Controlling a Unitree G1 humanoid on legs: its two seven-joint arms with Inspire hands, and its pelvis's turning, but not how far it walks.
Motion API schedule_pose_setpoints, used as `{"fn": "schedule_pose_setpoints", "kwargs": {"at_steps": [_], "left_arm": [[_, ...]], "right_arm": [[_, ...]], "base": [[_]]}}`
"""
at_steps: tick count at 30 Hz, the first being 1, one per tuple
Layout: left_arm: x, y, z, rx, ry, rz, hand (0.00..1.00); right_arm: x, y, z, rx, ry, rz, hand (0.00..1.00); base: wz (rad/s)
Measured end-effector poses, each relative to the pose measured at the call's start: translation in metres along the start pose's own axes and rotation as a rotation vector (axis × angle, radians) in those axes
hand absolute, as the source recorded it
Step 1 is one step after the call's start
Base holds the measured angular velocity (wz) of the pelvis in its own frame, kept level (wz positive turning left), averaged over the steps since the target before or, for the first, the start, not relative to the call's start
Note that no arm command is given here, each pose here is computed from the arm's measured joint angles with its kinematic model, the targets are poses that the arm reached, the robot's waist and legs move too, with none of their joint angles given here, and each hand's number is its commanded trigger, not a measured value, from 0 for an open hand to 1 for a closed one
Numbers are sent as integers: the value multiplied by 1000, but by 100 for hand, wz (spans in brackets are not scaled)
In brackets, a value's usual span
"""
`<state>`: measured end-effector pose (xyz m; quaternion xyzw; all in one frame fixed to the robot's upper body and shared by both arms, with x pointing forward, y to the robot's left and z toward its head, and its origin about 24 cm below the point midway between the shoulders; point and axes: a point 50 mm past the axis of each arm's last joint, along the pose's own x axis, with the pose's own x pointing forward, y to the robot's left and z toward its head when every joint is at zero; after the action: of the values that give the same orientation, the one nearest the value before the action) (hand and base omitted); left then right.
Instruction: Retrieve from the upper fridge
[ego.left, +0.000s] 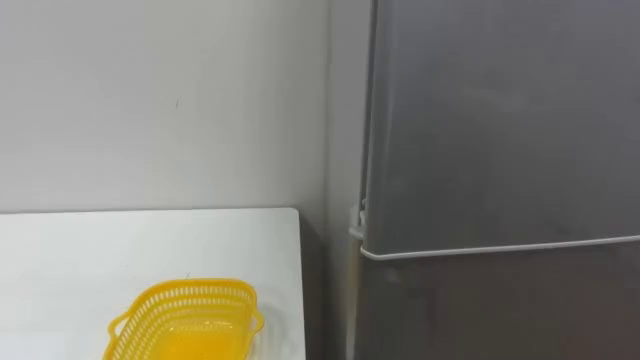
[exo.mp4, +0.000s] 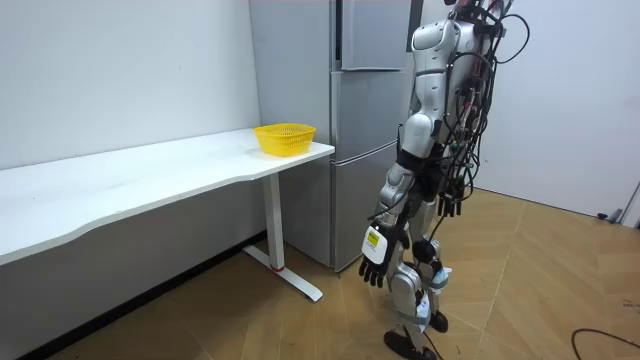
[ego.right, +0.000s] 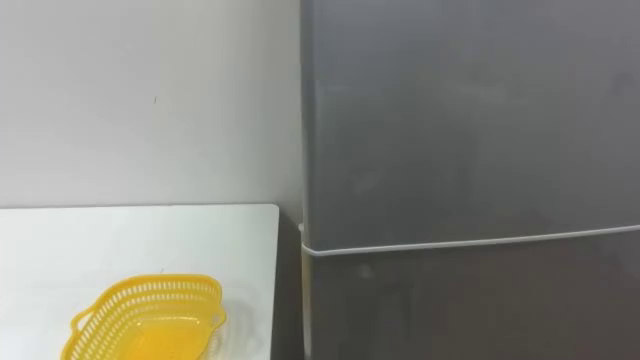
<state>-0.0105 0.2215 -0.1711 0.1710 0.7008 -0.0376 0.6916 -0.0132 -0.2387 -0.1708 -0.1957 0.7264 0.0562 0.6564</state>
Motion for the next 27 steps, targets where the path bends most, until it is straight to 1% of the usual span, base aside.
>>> {"fn": "schedule_pose_setpoints", "kwargs": {"at_steps": [17,27], "left_arm": [[0,-1,-2,0,6,-2,0],[0,1,3,-8,-13,3,0]], "right_arm": [[0,0,0,4,-1,-2,0],[0,-1,1,12,-7,-20,0]], "base": [[0],[0]]}}
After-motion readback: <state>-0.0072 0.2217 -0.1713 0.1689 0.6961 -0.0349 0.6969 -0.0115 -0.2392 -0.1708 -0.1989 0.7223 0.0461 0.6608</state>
